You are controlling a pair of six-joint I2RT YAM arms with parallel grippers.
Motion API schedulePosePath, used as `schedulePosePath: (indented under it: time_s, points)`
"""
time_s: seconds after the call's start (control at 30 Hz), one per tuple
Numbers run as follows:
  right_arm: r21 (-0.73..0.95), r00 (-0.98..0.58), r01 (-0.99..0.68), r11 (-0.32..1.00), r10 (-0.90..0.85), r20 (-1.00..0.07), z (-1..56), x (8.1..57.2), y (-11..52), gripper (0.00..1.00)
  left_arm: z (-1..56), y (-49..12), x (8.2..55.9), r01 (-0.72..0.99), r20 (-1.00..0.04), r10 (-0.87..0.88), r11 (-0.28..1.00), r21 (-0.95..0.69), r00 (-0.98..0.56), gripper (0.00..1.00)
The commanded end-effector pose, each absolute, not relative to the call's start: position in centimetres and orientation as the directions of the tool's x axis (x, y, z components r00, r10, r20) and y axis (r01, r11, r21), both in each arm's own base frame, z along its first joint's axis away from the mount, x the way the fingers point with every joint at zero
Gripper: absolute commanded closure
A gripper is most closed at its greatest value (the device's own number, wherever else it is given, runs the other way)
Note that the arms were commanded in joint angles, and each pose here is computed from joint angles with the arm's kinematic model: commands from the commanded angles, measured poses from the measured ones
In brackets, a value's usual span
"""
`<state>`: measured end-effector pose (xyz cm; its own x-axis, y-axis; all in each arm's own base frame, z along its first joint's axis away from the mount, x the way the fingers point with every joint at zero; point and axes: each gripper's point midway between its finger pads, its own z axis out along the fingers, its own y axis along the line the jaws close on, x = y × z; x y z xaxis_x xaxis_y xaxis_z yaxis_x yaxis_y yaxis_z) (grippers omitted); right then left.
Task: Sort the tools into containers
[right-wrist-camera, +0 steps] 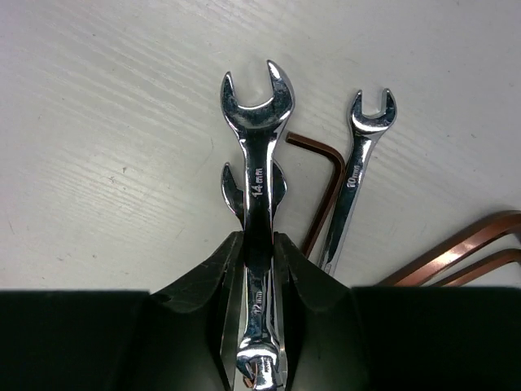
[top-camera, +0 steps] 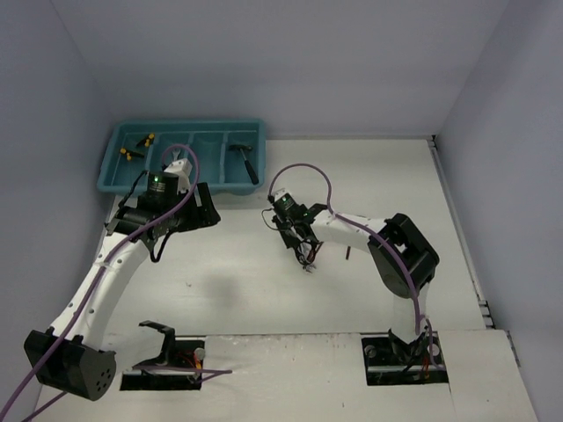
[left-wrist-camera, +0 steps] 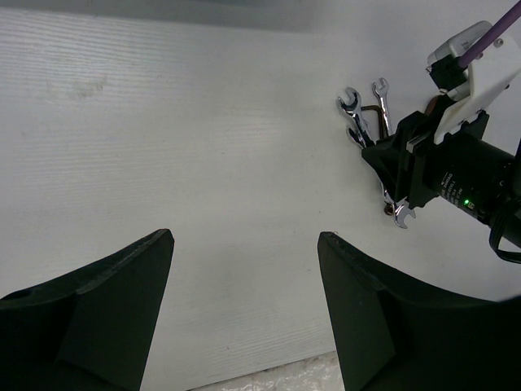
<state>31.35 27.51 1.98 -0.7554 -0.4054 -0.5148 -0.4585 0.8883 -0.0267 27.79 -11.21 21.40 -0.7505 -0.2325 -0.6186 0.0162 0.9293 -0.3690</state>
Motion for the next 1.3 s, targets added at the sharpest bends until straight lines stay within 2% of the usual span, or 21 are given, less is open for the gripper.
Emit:
schedulePosePath:
  time_s: [0.0, 0.1, 0.17, 0.27, 0.53, 0.87, 1.07, 1.2, 1.27]
  points:
    - [-0.035, -0.693, -0.476, 0.879, -0.399, -0.6, 5.1, 33.6, 29.0, 0.73, 23.0, -11.4, 28.4, 0.039, -0.667, -0.246, 0.923, -0.382, -0.703, 0.31]
    - [-0.038, -0.676, -0.484, 0.874, -0.401, -0.618, 6.0, 33.9, 29.4, 0.57, 22.9, -11.4, 28.5, 0.037, -0.667, -0.245, 0.925, -0.379, -0.703, 0.31]
    - [-0.038, -0.666, -0.487, 0.873, -0.398, -0.631, 6.6, 34.2, 29.8, 0.52, 23.0, -11.4, 28.6, 0.038, -0.667, -0.245, 0.925, -0.379, -0.704, 0.31]
    - [-0.039, -0.654, -0.5, 0.865, -0.407, -0.637, 6.8, 34.6, 30.3, 0.53, 22.9, -11.5, 28.7, 0.036, -0.665, -0.246, 0.924, -0.38, -0.705, 0.31]
    - [-0.014, -0.669, -0.513, 0.858, -0.41, -0.619, 5.3, 35.5, 31.9, 0.64, 23.2, -11.4, 28.7, 0.043, -0.671, -0.238, 0.926, -0.374, -0.702, 0.31]
    - [-0.017, -0.702, -0.495, 0.869, -0.411, -0.581, 2.5, 36.2, 32.7, 0.65, 23.0, -11.4, 28.3, 0.046, -0.669, -0.237, 0.925, -0.376, -0.704, 0.31]
    - [-0.018, -0.722, -0.487, 0.873, -0.414, -0.555, 1.2, 35.7, 32.6, 0.8, 22.9, -11.4, 28.0, 0.045, -0.665, -0.242, 0.922, -0.384, -0.706, 0.31]
    - [0.003, -0.726, -0.492, 0.871, -0.408, -0.553, 1.3, 35.3, 33.1, 0.98, 22.7, -11.5, 27.8, 0.041, -0.657, -0.25, 0.918, -0.394, -0.711, 0.31]
    - [0.034, -0.724, -0.498, 0.866, -0.394, -0.566, 2.1, 35.2, 33.9, 1.0, 22.5, -11.7, 27.6, 0.039, -0.649, -0.258, 0.913, -0.405, -0.716, 0.31]
